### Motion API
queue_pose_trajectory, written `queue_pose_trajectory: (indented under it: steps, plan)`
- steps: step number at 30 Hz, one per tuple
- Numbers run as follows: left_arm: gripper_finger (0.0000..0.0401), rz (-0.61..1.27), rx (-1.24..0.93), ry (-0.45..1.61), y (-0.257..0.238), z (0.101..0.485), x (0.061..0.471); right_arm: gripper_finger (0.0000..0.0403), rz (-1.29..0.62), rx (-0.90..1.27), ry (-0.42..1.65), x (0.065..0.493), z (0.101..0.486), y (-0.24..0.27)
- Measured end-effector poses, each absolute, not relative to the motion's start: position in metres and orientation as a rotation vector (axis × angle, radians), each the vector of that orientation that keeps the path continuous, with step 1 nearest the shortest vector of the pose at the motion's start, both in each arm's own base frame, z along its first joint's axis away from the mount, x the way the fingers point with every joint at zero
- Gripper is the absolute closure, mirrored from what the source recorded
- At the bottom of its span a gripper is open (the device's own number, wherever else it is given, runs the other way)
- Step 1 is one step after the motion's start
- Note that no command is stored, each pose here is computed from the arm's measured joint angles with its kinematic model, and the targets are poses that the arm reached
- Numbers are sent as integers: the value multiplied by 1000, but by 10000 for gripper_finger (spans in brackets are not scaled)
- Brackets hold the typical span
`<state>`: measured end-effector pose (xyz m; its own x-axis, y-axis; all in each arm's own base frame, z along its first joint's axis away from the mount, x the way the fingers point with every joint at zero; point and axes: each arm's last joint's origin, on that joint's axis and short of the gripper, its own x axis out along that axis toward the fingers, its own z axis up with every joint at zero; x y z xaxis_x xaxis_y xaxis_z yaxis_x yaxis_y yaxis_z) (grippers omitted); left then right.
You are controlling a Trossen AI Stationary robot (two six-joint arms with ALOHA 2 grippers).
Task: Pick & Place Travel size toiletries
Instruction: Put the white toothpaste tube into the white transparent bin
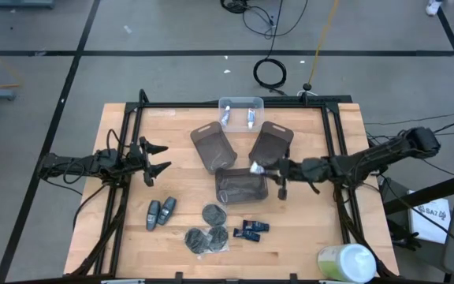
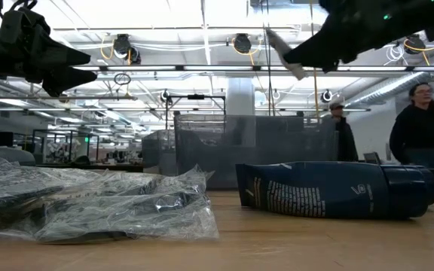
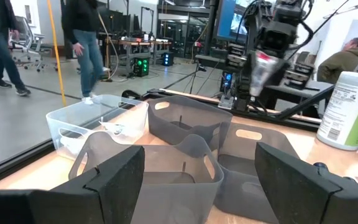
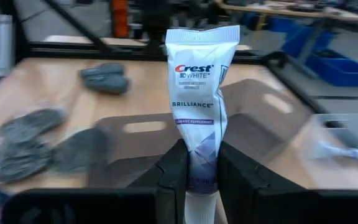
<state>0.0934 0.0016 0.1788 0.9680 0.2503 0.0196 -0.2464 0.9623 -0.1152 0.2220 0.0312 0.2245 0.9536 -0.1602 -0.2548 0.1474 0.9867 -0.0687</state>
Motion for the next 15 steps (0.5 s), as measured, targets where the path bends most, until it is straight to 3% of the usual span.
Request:
queue_pose_trajectory:
  steps: [15]
  plan:
    - [105, 252, -113, -35, 2, 179, 93, 340, -438, -5, 220, 223, 229, -32]
